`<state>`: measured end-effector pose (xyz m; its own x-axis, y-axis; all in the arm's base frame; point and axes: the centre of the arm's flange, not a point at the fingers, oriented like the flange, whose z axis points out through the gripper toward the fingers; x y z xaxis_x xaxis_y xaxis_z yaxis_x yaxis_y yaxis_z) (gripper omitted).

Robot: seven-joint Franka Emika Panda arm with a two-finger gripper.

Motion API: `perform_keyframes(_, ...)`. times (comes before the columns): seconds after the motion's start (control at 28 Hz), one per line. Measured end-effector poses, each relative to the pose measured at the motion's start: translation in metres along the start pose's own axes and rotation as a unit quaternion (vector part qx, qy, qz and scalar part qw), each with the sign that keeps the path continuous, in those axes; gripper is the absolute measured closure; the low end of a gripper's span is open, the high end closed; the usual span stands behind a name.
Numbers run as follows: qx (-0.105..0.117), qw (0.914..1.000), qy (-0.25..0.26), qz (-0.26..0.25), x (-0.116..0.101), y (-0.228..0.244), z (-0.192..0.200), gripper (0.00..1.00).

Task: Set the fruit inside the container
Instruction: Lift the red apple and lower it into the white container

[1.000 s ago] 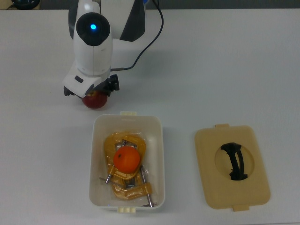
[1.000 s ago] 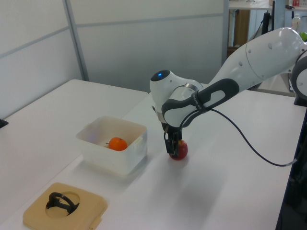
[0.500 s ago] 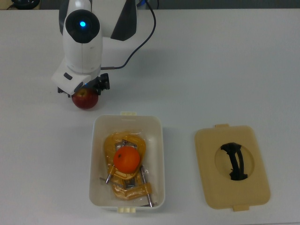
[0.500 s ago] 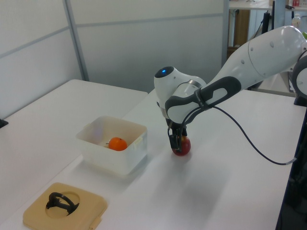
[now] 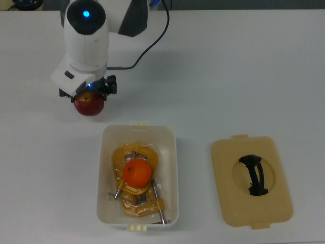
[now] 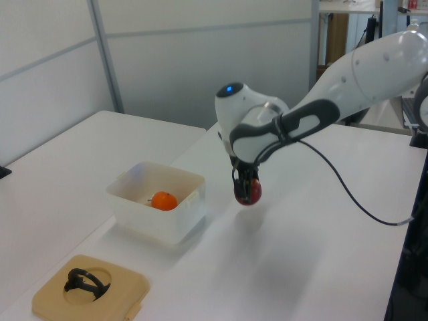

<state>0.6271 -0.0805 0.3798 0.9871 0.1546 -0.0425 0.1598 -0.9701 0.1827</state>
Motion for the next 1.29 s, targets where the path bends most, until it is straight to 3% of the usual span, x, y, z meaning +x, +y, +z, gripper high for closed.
perform_keyframes(0.18,0.017,0.9974,0.061,0.034,0.002,0.014,-0.093,0.08)
perform_keyframes(0.32,0.033,0.9902,0.118,0.066,0.009,0.016,-0.157,0.08)
perform_keyframes(0.43,0.039,0.987,0.132,0.083,0.018,0.005,-0.171,0.08)
perform_keyframes(0.64,0.055,0.9697,0.2,0.128,0.061,-0.042,-0.162,0.08)
perform_keyframes(0.89,0.063,0.9505,0.246,0.18,0.105,-0.08,-0.102,0.08)
perform_keyframes(1.14,0.058,0.9465,0.253,0.192,0.123,-0.099,-0.056,0.08)
perform_keyframes(1.29,0.057,0.9468,0.252,0.192,0.124,-0.1,-0.054,0.0)
